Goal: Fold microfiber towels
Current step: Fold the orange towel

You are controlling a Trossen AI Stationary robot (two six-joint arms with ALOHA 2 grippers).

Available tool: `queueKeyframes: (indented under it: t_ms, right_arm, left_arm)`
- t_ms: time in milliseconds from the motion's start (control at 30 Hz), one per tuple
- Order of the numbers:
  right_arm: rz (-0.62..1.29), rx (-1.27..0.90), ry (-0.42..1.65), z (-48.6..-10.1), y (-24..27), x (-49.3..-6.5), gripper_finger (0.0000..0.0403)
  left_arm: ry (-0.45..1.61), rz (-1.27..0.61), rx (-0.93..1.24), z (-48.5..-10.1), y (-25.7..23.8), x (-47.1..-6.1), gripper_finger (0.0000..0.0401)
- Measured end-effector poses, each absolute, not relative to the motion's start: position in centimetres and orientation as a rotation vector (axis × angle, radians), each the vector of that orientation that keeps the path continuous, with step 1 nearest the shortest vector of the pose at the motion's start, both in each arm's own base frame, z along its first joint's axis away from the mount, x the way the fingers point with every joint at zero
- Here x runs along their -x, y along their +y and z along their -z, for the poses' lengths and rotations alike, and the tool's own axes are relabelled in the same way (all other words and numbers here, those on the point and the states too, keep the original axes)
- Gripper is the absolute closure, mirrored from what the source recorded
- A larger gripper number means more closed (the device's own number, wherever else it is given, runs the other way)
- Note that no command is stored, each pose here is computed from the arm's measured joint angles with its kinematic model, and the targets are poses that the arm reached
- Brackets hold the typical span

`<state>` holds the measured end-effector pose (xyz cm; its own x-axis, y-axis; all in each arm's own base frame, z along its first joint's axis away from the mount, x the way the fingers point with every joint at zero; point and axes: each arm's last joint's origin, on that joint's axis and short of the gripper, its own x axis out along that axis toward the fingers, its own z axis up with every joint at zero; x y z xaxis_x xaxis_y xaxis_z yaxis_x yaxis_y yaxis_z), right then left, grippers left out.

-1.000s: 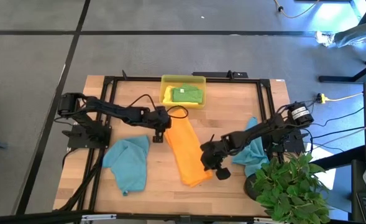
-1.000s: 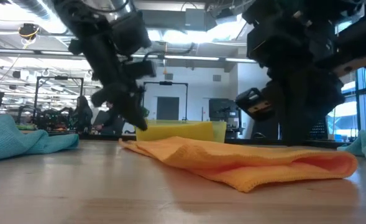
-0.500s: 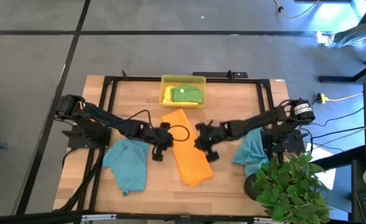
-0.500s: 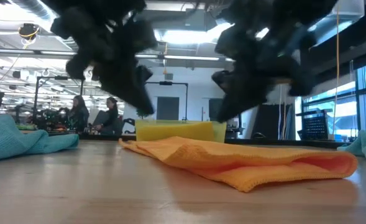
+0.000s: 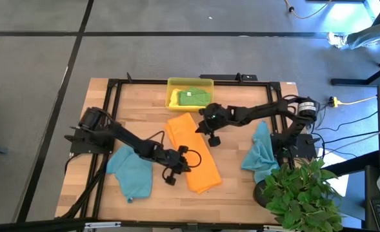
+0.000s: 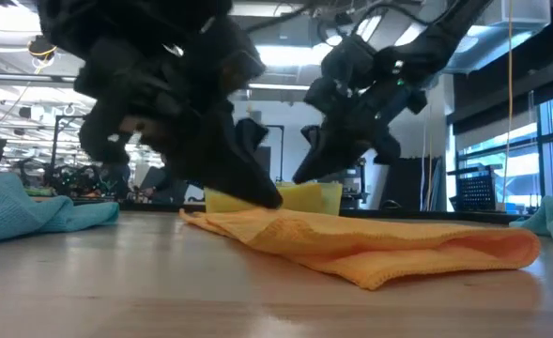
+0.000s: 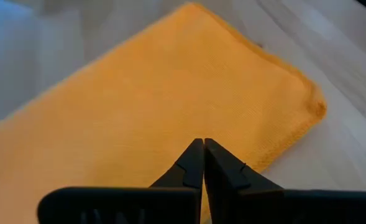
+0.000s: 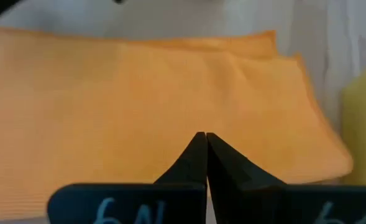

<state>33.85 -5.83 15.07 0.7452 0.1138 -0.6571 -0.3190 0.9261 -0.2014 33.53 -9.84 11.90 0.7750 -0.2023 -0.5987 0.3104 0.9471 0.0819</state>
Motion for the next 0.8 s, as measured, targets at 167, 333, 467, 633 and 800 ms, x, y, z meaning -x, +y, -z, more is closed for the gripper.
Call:
queueKeyframes:
  t_ms: [167,333,467,633,800]
  right_arm:
    - [-0.255,0.302,0.735,-13.5,-6.2,-35.6,0.0399]
    - [-0.214,0.293,0.852,-12.2,-7.2,-36.7,0.0399]
    - [-0.150,0.310,0.938,-11.9,-7.8,-36.7,0.0399]
    - [-0.124,0.303,1.016,-11.8,-8.0,-36.1,0.0400]
    - [-0.116,0.247,1.086,-11.7,-7.8,-35.5,0.0401]
  left_arm:
    - [0.634,0.333,-0.168,-11.0,-10.9,-35.2,0.0396]
    - [0.678,0.362,-0.165,-10.5,-11.3,-35.7,0.0393]
    - [0.720,0.378,-0.143,-10.2,-11.2,-35.6,0.0400]
    - [0.770,0.411,-0.129,-10.1,-11.0,-35.3,0.0396]
    - [0.843,0.493,-0.114,-10.1,-11.1,-34.6,0.0400]
